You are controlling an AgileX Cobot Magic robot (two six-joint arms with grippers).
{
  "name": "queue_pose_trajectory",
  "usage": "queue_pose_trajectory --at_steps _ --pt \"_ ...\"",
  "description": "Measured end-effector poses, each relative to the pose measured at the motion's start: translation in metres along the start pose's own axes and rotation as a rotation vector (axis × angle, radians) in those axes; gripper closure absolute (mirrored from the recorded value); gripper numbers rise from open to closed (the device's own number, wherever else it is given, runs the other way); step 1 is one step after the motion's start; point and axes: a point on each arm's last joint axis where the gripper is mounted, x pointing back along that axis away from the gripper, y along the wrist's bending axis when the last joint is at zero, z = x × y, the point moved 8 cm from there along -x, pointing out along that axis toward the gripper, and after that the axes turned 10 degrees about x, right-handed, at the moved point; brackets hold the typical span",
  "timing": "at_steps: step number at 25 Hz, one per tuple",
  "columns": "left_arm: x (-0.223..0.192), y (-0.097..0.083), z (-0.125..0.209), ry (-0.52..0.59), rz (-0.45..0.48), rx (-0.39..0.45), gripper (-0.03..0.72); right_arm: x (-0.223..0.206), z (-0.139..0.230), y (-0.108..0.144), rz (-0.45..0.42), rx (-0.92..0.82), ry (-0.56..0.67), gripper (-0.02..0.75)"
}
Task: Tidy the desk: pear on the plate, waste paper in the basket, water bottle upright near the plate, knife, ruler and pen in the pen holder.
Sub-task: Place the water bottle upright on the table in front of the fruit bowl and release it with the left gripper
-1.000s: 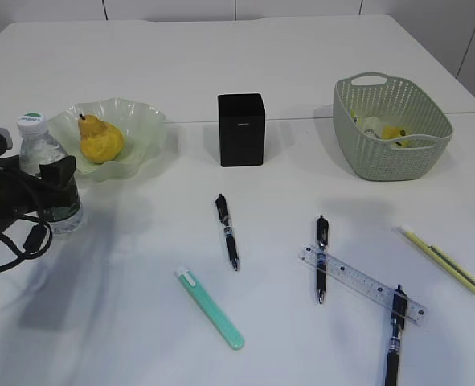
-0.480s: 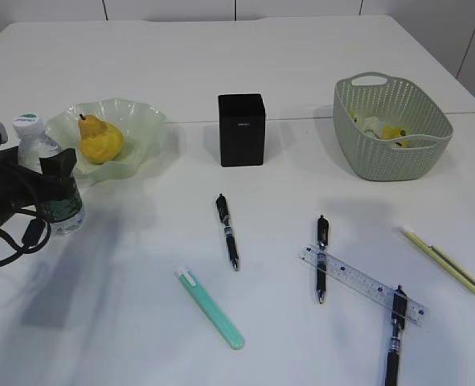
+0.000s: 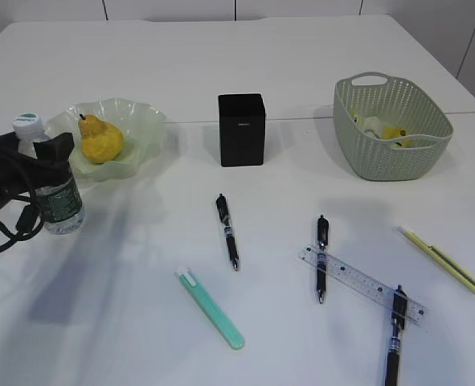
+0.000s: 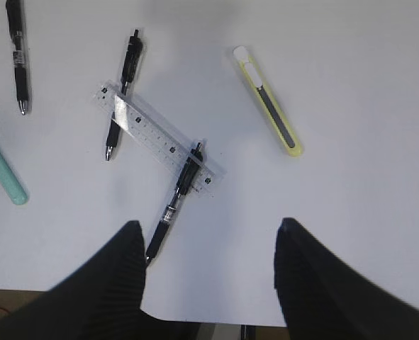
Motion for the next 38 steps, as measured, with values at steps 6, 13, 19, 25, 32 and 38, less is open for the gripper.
queue_pose_trajectory --at_steps 6,13,19,25,32,38 --pt "0.003 -0.003 -0.01 0.001 0.002 -0.011 0.145 0.0 0.0 0.0 -0.002 -0.001 0.0 0.279" --pt "0.008 -0.008 -0.031 -0.031 0.009 -0.089 0.145 0.0 0.0 0.001 -0.005 -0.002 -0.001 0.279" --pt "0.017 -0.013 -0.051 -0.021 0.008 -0.125 0.145 0.0 0.0 0.001 -0.005 -0.002 -0.003 0.279" --pt "0.029 -0.019 -0.075 -0.041 0.012 -0.136 0.145 0.0 0.0 0.001 -0.005 -0.002 -0.003 0.279" --pt "0.05 -0.027 -0.108 -0.076 0.018 -0.135 0.147 0.0 0.0 0.001 -0.005 -0.002 -0.003 0.279" --pt "0.062 -0.031 -0.12 -0.08 0.02 -0.135 0.147 0.0 0.0 0.001 -0.005 0.0 -0.003 0.279"
